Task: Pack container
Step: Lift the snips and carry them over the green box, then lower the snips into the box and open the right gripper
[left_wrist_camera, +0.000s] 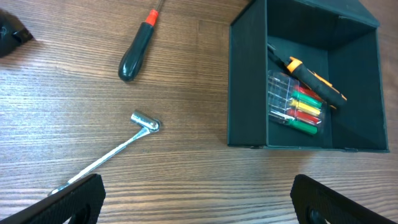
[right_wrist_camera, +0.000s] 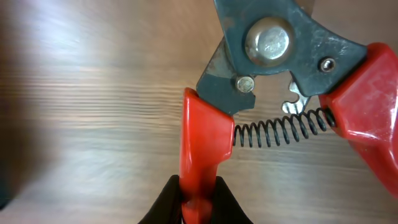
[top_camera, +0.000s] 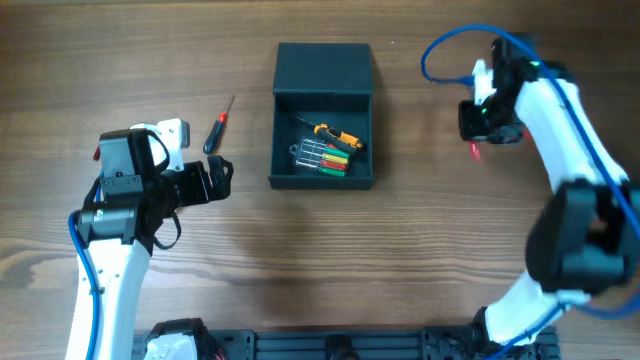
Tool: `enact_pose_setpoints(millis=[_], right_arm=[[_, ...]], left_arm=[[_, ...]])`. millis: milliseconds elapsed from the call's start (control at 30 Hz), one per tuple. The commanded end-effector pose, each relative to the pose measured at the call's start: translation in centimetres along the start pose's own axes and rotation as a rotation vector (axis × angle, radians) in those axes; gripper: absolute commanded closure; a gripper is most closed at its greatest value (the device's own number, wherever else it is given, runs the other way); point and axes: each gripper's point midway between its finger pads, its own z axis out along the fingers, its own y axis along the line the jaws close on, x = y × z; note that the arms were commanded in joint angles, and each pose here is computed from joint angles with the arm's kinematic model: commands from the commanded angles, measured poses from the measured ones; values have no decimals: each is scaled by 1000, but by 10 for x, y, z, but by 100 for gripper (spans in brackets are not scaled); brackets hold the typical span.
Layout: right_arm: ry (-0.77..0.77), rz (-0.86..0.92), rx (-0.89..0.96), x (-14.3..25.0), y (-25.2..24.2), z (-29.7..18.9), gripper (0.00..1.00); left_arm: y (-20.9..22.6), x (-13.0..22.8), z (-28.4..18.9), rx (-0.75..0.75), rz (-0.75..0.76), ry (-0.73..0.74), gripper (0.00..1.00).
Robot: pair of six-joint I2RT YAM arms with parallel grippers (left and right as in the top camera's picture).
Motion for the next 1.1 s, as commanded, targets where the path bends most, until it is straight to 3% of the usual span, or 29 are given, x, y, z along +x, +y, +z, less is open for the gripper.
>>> enact_pose_setpoints(millis=[0,233,267,400,733,1067], right_arm=[[-233,-221,-41,-24,46,-81,96],[-372,-746,-121,1,166,-129,96],[-392,-906,-155,14,209,-130,96],[-432,-1061,-182,18,253,-122,96],[-278,-1129,-196,19,277,-40,96],[-235,-1126,-198,15,282,-2,96]], left_arm=[[-3,-8,-3,13,17,-20,0],[-3,-8,-3,13,17,-20,0],[-3,-7,-3,13,17,-20,0],[-3,-7,-3,13,17,-20,0],[-3,-7,-3,13,17,-19,0],[-3,-7,-3,13,17,-19,0]])
